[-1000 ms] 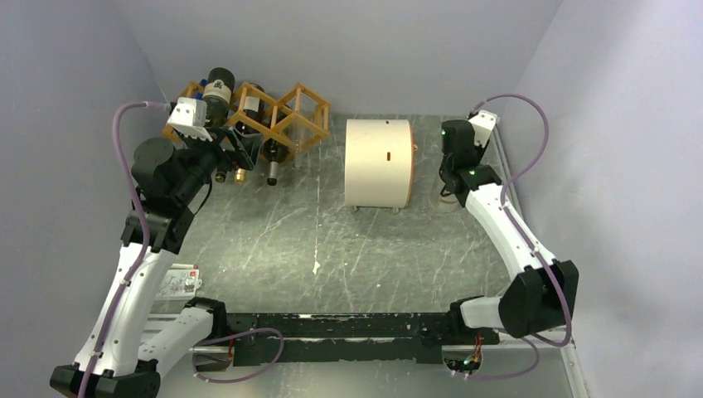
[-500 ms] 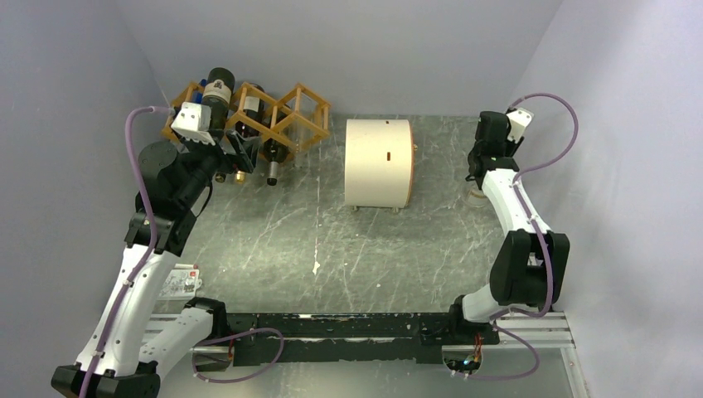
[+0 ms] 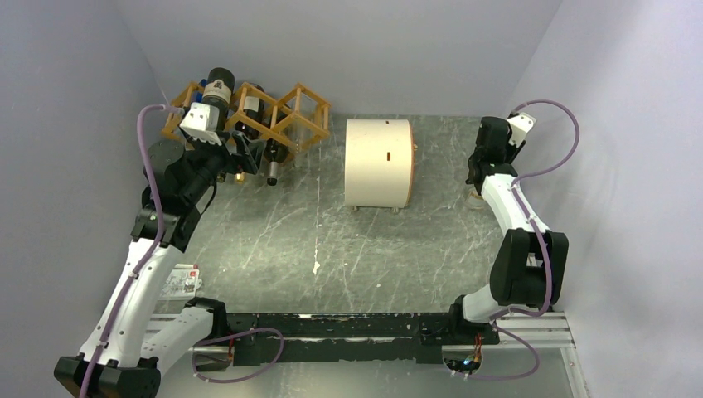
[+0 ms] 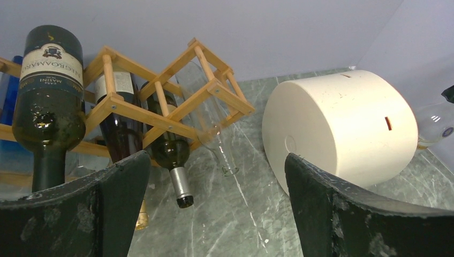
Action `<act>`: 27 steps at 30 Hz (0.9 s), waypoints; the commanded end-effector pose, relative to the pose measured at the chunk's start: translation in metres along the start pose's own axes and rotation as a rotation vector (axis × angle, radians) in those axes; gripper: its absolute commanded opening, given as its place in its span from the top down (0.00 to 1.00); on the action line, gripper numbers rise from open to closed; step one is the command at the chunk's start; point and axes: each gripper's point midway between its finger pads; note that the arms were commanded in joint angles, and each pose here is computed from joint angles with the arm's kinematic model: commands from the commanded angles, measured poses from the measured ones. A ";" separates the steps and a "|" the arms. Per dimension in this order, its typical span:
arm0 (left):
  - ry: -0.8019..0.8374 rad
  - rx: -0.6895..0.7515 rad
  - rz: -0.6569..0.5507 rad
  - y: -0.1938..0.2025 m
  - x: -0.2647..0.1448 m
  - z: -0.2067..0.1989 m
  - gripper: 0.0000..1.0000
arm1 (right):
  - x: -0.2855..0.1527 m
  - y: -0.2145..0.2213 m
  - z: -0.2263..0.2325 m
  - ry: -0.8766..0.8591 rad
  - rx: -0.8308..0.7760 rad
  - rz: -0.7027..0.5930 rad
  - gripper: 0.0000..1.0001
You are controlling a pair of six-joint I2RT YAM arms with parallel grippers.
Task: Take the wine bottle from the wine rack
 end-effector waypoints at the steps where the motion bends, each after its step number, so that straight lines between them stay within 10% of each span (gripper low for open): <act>1: 0.057 0.018 -0.034 -0.008 0.001 -0.010 0.01 | -0.013 -0.039 -0.013 0.010 0.092 -0.108 0.62; 9: 0.053 0.012 -0.035 -0.006 0.001 -0.007 0.01 | -0.050 -0.070 -0.017 -0.118 0.116 -0.161 0.27; 27: -0.100 0.017 -0.021 0.009 0.012 0.028 0.00 | -0.243 -0.118 0.091 -0.971 0.080 -0.341 0.12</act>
Point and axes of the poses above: each gripper's point midway between its finger pads, its own x axis out along the fingers, its own z axis along the line the jaws close on, y = z × x, and after that the axes turned 14 degrees about -x, right-handed
